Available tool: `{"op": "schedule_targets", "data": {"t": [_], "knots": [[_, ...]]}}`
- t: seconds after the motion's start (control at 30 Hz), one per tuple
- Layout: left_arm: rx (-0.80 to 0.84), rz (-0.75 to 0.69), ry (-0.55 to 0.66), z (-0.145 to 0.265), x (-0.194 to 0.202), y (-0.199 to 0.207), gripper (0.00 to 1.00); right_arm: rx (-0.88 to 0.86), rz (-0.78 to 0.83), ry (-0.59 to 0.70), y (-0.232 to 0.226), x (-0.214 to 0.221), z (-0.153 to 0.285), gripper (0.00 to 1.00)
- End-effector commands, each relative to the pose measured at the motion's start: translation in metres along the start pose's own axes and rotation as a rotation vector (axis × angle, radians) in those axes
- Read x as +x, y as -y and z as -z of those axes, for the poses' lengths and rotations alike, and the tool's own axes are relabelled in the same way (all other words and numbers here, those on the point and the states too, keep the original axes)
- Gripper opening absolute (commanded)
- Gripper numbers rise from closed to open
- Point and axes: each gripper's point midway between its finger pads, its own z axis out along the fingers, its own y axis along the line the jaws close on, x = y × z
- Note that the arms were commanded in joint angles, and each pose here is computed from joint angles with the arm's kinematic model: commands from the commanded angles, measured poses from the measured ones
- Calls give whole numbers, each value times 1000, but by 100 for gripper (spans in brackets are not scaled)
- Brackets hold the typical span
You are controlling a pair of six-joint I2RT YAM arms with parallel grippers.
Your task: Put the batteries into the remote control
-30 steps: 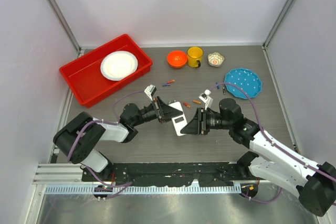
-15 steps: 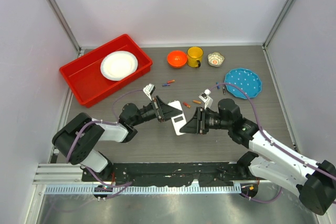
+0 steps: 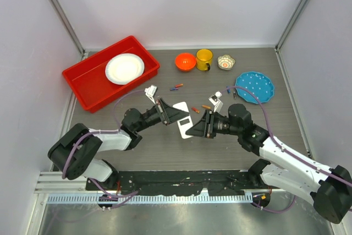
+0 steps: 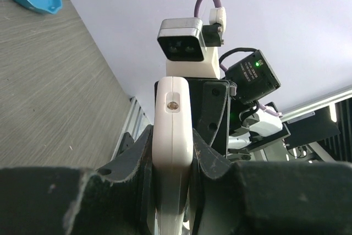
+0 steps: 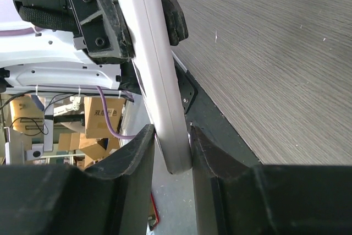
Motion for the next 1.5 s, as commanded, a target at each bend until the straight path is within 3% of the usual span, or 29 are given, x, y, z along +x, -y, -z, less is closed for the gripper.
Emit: {"op": "schedule_targets", "data": {"t": [0.0,0.03,0.13,0.37,0.5,0.77,0.87,0.97,1.03,1.13,1.17,1.37,1.4,1.47], "knots": [[108,-47,-137,6,29,31,0,-56,56,219,-20,-53,-6,11],[107,-48,-131,7,27,31,0,-78,71,179,-24,-47,-6,28],[109,-48,-118,7,25,31,0,-99,96,138,-29,-39,-3,49],[127,-48,-104,9,23,35,0,-108,107,112,-32,-34,-1,53],[129,-47,-98,8,22,37,0,-132,107,89,-36,-32,-2,46],[104,-54,-65,9,17,33,0,-193,133,-33,-43,-11,0,45],[100,-52,-58,8,16,32,0,-194,135,-70,-42,-3,2,29],[90,-52,-42,7,13,30,0,-185,138,-63,-40,-3,4,2],[74,-45,-34,6,12,26,0,-189,145,-60,-42,-3,5,1],[62,-47,-32,5,11,23,14,-184,166,-43,-44,-5,8,1],[45,-42,-33,5,10,19,29,-143,191,-34,-41,-9,10,1],[-14,-19,49,15,-4,3,65,21,302,-68,-37,-13,30,1],[-23,-17,64,16,-7,1,86,45,342,-66,-35,-15,32,1],[-46,-16,116,21,-16,-2,89,137,350,-81,-28,-20,38,1]]}}
